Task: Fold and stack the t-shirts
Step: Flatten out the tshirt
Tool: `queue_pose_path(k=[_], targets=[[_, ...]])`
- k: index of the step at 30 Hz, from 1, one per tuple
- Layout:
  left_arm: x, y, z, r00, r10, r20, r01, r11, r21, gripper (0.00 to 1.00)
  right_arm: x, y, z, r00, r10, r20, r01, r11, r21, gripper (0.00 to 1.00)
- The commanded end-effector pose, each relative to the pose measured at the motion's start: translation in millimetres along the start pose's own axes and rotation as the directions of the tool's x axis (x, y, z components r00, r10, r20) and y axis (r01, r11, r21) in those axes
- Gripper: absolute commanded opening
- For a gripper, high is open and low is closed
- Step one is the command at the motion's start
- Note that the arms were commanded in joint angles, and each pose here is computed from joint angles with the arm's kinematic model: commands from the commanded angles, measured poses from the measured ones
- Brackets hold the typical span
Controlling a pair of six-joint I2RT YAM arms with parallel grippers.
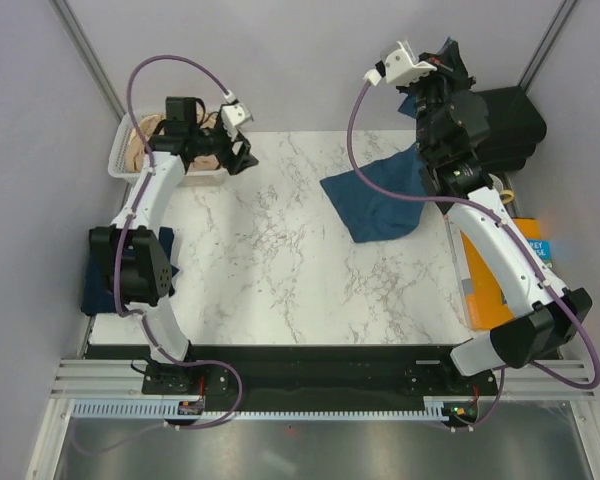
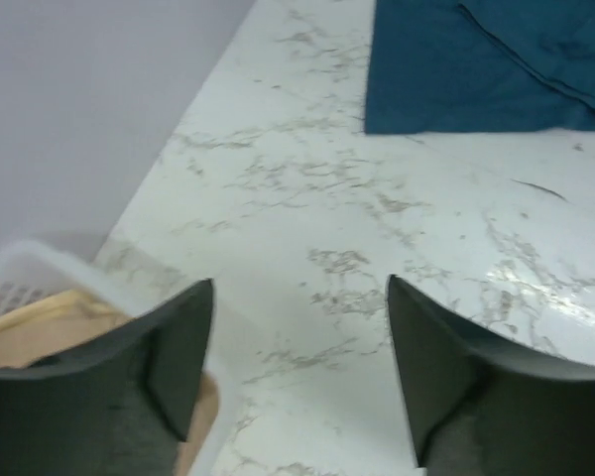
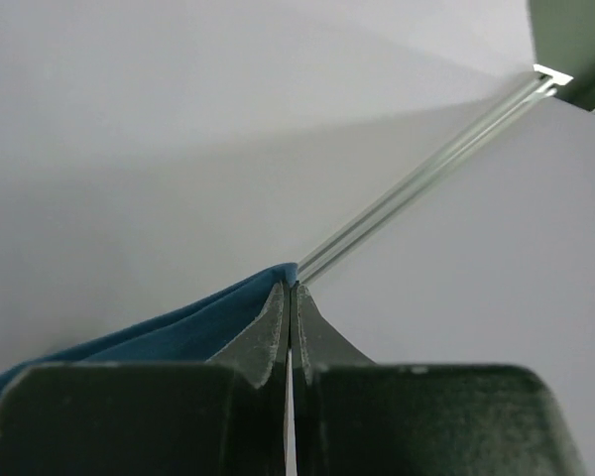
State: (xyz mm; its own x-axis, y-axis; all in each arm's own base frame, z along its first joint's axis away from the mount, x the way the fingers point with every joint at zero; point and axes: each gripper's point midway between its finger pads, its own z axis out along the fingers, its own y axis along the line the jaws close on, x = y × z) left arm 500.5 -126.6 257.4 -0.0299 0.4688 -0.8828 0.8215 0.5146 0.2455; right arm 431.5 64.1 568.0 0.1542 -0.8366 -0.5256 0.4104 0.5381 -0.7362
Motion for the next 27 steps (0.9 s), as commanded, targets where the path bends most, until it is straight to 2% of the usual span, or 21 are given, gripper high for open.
queue_pose_path(k=[1,2,5,7,8,9,11,12,14,19,22,25,27], targets=[[-9,-78,43,0.998,0.067,0.021,-0.070,0.962,0.264,0.90,1,20,-6,0.998,0.063,0.013,-0.062,0.996,-0.061,0.00],[-6,-88,50,0.997,0.074,0.010,-0.074,0.954,0.289,0.96,6,21,-5,0.998,0.064,-0.013,-0.064,0.996,-0.057,0.00],[9,-123,85,0.998,0.064,-0.019,-0.052,0.923,0.382,1.00,4,16,-5,0.997,0.073,-0.008,-0.073,0.996,-0.054,0.00],[0,-131,105,0.998,0.060,-0.013,-0.049,0.914,0.403,1.00,5,14,-5,0.997,0.069,-0.016,-0.070,0.996,-0.049,0.00],[18,-136,123,0.998,0.007,-0.061,0.020,0.906,0.422,1.00,5,13,-6,0.997,0.071,-0.020,-0.072,0.996,-0.050,0.00],[3,-129,131,0.999,0.009,-0.036,0.007,0.912,0.410,1.00,6,12,-6,0.997,0.068,-0.027,-0.070,0.996,-0.048,0.00],[12,-135,155,0.996,-0.059,-0.064,0.081,0.897,0.435,0.99,6,8,-7,0.998,0.054,-0.029,-0.055,0.998,-0.041,0.00],[-2,-129,162,0.998,-0.061,-0.033,0.069,0.900,0.430,0.99,6,7,-7,0.998,0.049,-0.030,-0.050,0.998,-0.039,0.00],[-3,-142,176,0.995,-0.099,-0.025,0.099,0.874,0.476,0.97,7,0,-8,0.998,0.045,-0.036,-0.046,0.999,-0.020,0.00],[-26,-178,192,0.995,-0.095,0.024,0.065,0.827,0.558,0.96,6,-15,-8,0.998,0.040,-0.049,-0.039,0.999,0.025,0.00],[-34,-203,199,0.990,-0.137,0.020,0.097,0.787,0.609,0.96,3,-34,-8,0.996,0.075,-0.051,-0.070,0.994,0.089,0.00],[-41,-223,204,0.970,-0.242,-0.026,0.202,0.737,0.645,0.95,3,-40,-9,0.987,0.150,-0.061,-0.144,0.984,0.101,0.00],[-47,-229,211,0.941,-0.336,-0.051,0.286,0.701,0.653,0.88,-4,-43,-12,0.980,0.197,-0.032,-0.194,0.978,0.070,0.00]])
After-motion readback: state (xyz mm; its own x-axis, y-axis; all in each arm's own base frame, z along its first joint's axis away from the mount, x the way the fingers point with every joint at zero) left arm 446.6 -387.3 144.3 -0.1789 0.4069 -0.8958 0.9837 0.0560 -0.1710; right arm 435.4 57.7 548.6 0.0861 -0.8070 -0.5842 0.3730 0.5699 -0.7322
